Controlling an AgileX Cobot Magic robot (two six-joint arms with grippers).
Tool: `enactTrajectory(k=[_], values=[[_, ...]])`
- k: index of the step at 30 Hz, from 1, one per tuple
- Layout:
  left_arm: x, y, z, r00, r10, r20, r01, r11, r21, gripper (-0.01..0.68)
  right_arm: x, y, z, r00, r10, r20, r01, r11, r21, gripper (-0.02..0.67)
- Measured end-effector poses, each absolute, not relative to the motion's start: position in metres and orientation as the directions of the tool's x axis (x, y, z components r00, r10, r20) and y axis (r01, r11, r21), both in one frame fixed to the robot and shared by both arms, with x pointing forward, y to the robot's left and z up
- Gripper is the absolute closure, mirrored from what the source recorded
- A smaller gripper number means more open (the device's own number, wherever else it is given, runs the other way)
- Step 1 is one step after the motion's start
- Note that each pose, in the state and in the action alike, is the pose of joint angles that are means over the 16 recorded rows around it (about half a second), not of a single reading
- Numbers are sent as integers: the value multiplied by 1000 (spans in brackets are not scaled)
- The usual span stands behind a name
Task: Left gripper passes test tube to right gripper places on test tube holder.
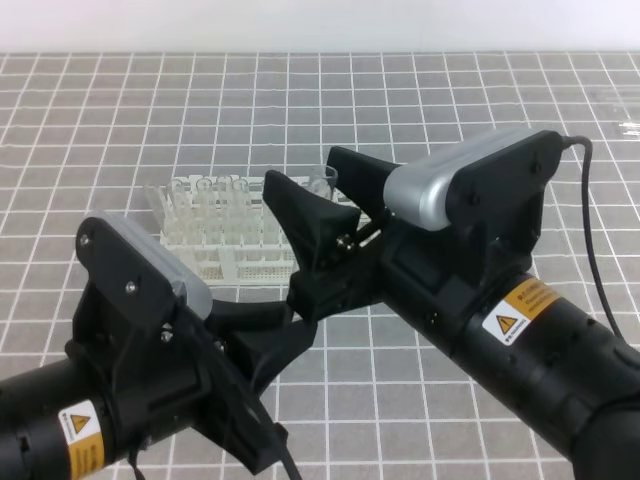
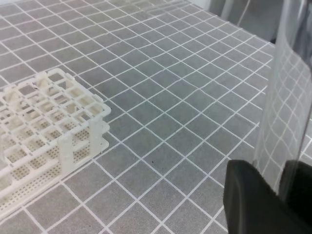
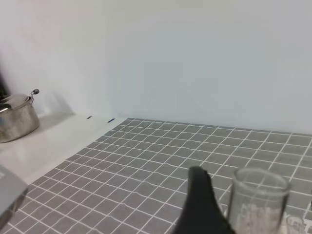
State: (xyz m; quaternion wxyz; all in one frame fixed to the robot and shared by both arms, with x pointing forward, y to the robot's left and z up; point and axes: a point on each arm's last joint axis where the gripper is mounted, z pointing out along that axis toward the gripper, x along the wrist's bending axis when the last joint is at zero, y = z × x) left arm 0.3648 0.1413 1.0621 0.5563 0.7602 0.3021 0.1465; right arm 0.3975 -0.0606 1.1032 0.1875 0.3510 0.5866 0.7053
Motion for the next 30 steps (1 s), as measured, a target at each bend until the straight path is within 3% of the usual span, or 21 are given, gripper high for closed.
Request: enactTrajectory(k=[30], values=[[364,140,1062,768,620,-159,333,-175,927,666,398,-59,1102,-685,672,281,147,-250,957,630]])
